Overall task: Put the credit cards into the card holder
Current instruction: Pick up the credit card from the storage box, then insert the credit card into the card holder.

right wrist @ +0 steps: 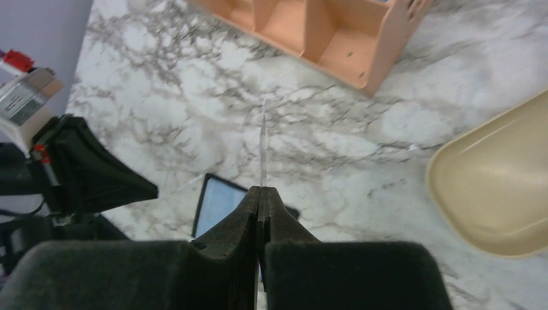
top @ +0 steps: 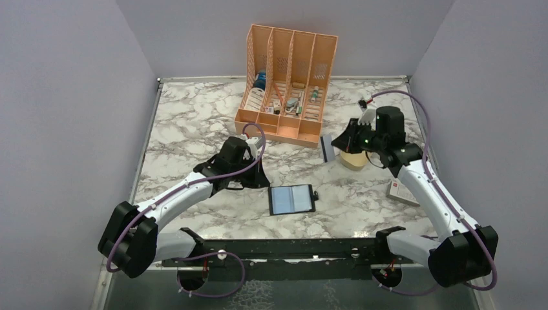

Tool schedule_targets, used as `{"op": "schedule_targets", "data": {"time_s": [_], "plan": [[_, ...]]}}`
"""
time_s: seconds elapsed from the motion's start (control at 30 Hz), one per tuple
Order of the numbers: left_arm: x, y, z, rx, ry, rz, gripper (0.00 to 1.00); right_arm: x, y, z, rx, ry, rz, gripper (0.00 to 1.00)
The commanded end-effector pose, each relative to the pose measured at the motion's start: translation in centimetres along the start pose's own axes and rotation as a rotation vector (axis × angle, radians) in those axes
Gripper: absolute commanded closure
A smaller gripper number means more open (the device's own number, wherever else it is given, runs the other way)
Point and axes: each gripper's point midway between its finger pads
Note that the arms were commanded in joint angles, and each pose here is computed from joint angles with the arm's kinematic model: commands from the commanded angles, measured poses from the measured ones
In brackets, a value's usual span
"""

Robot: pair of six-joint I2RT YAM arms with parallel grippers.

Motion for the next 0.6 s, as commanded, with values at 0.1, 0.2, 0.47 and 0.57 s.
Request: {"op": "schedule_targets", "data": {"time_s": [0.1,0.2,0.47,0.57], "plan": [[-1.7,-1.3,0.2,0.099,-0.03,0.114,1.0,-1.2,4.4,7.2,-0.15,0.176,-0.174,0.99],[-2.4,-0.8,0.9,0.123,-0.008,0.106,1.0,-1.9,5.5,10.2,-0.184,0.223,-0.203,0.99],[-3.7,0.3,3.0,0.173,0.054,0.074,1.0,-3.9,6.2,15.0,-0.253,0.314,-0.192,0.99],[-4.1,0.3,3.6,0.193,0.07,0.085,1.0,-4.6,5.4,16.1,-0.259,0.332,-0.151,0.99]]}}
Point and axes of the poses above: each gripper's point midway between its finger pads, its own x axis back along the fingers, its own y axis along the line the jaws close on, z = x × y, and after that the axes turned 13 degrees about -x, right-handed
